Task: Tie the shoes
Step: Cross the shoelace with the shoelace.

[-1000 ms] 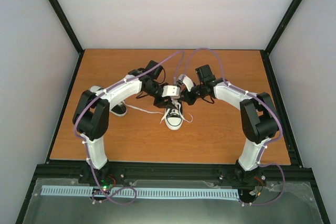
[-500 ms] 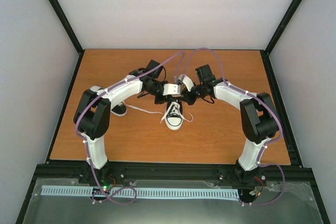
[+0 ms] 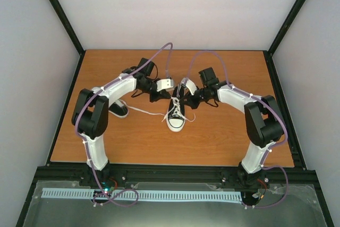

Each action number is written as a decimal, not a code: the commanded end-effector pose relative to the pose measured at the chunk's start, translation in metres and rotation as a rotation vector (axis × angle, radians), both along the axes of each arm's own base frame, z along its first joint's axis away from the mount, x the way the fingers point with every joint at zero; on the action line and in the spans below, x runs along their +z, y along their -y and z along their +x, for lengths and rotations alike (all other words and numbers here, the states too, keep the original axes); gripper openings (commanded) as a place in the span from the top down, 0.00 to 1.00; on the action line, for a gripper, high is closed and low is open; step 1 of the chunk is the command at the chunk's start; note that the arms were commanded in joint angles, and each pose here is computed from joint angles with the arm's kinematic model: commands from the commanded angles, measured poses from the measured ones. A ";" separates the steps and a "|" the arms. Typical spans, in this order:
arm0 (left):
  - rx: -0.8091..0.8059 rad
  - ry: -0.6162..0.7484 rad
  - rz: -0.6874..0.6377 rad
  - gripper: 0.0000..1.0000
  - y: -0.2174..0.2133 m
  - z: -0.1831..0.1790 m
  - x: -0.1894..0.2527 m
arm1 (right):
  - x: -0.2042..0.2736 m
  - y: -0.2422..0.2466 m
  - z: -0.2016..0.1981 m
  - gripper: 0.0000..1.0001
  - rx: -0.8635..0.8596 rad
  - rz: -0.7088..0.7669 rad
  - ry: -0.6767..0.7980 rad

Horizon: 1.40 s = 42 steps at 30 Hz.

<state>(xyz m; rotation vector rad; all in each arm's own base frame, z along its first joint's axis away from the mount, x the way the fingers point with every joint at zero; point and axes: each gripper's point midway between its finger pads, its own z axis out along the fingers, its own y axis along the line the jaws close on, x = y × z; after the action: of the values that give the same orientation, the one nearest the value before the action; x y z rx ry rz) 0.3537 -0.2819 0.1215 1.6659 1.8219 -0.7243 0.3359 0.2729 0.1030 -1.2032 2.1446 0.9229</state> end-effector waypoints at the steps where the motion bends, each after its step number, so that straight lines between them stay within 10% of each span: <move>1: 0.012 -0.045 -0.019 0.99 0.004 0.005 -0.009 | 0.015 0.002 -0.007 0.97 0.019 0.032 0.025; 11: 0.018 -0.095 -0.004 0.96 0.004 0.013 -0.029 | 0.008 0.004 -0.013 0.97 0.024 0.024 0.010; 23: -0.177 0.080 -0.009 0.27 0.003 0.001 -0.013 | 0.008 -0.002 -0.001 0.97 0.025 0.029 0.007; 42: -0.214 0.170 0.010 0.32 0.039 0.011 -0.031 | 0.008 -0.006 -0.001 0.97 0.039 0.054 0.000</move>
<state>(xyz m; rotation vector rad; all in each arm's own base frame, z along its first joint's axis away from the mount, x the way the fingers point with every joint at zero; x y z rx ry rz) 0.3570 -0.3090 0.0850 1.8921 1.6077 -0.6365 0.3327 0.2739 0.1035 -1.2137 2.1286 0.9571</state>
